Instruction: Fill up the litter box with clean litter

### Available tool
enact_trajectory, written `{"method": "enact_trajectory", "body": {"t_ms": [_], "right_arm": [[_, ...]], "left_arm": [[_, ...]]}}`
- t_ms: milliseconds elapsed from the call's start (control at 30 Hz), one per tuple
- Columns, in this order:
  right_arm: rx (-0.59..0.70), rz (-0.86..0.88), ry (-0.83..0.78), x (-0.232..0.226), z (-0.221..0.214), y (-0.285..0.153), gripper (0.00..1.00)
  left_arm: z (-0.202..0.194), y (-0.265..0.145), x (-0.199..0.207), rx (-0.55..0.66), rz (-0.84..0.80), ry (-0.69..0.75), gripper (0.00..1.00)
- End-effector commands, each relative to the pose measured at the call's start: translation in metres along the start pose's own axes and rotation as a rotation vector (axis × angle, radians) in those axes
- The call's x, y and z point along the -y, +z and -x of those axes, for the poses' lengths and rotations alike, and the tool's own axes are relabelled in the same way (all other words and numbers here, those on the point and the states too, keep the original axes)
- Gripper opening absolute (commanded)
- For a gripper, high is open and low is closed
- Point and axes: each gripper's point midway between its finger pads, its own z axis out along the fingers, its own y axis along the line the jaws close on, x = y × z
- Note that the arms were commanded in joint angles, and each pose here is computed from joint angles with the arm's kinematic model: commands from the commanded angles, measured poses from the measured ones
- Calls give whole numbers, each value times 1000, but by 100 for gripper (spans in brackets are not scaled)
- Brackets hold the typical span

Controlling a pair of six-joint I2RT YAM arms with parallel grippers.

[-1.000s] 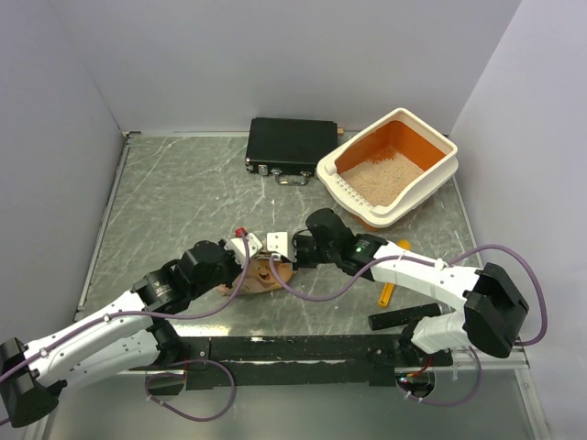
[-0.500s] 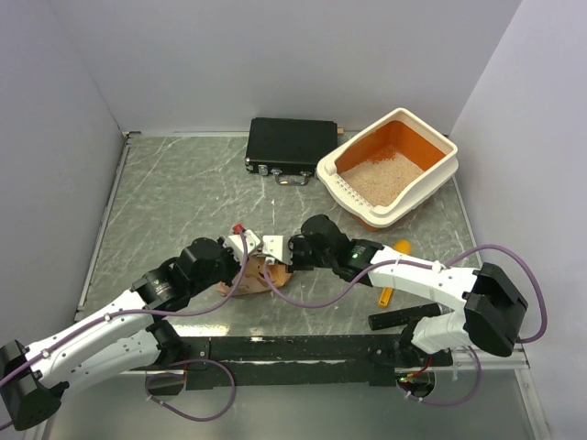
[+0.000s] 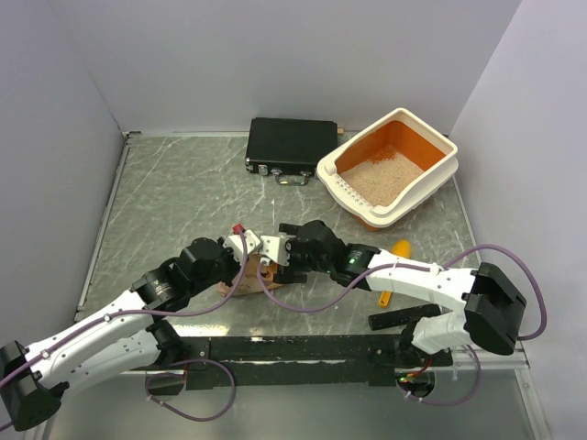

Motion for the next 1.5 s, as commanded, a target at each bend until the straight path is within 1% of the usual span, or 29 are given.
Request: {"method": "enact_trajectory", "body": {"t_ms": [0, 200, 267, 300, 333, 433, 533, 567, 600, 633, 667, 700, 767, 800, 833, 867, 900, 967, 1000, 1033, 1067, 1100, 1167, 1200, 1267, 1300, 1333, 1367, 1467], "right_arm": [[40, -64, 6, 19, 22, -6, 100], [117, -199, 67, 50, 49, -47, 100], [93, -234, 105, 57, 47, -59, 100], [110, -254, 119, 64, 55, -70, 100], [96, -271, 134, 67, 53, -76, 100], [104, -322, 242, 78, 60, -100, 100], [158, -331, 331, 78, 68, -123, 100], [170, -355, 422, 81, 70, -131, 100], [149, -365, 478, 80, 64, -140, 100], [130, -367, 527, 79, 61, -145, 100], [148, -355, 577, 81, 71, -155, 100], [90, -332, 598, 73, 62, -156, 100], [90, -328, 672, 73, 65, -160, 100], [74, -325, 703, 70, 63, -160, 100], [36, -318, 720, 65, 57, -160, 100], [29, -327, 767, 65, 56, -163, 100], [10, -344, 788, 66, 53, -162, 100], [-11, -355, 839, 63, 48, -162, 100], [-17, -378, 857, 64, 44, -162, 100], [-15, -393, 896, 64, 43, -162, 100], [-7, -401, 912, 64, 42, -162, 100], [-3, -411, 926, 65, 41, -161, 100], [30, -437, 964, 68, 42, -161, 100], [41, -442, 973, 68, 42, -160, 100], [60, -458, 991, 70, 41, -159, 100], [81, -466, 1002, 72, 44, -159, 100], [94, -473, 1026, 73, 45, -159, 100], [100, -489, 1041, 76, 44, -159, 100], [127, -491, 1046, 78, 48, -156, 100]], "left_arm": [[65, -9, 4, 219, -44, -29, 1], [66, -9, 3, 224, -40, -31, 1], [68, -11, 3, 232, -41, -33, 1], [70, -11, 4, 237, -43, -33, 1], [71, -11, 4, 242, -46, -34, 1], [77, -14, 4, 269, -52, -37, 1], [85, -16, 3, 290, -51, -44, 1], [86, -15, 4, 290, -54, -51, 2], [92, -17, 2, 303, -50, -59, 7], [96, -18, 2, 312, -48, -63, 9], [100, -18, 2, 315, -52, -71, 9], [110, -22, 1, 335, -55, -76, 11], [122, -26, 1, 358, -66, -86, 15], [136, -33, 0, 391, -72, -89, 21], [143, -36, 0, 407, -76, -92, 27], [150, -42, -1, 429, -76, -105, 32], [161, -49, -4, 456, -73, -108, 40], [171, -59, -7, 487, -69, -107, 48], [181, -67, -9, 513, -67, -112, 56], [186, -72, -10, 528, -65, -119, 59], [186, -75, -13, 518, -57, -142, 63], [197, -84, -18, 536, -38, -148, 67], [200, -88, -18, 517, -49, -197, 72], [202, -92, -20, 505, -41, -207, 79], [199, -88, -20, 472, -37, -245, 88], [196, -87, -19, 448, -39, -264, 95], [194, -86, -20, 437, -35, -286, 98], [193, -83, -19, 421, -37, -336, 99], [182, -74, -20, 385, -11, -434, 99]]}}
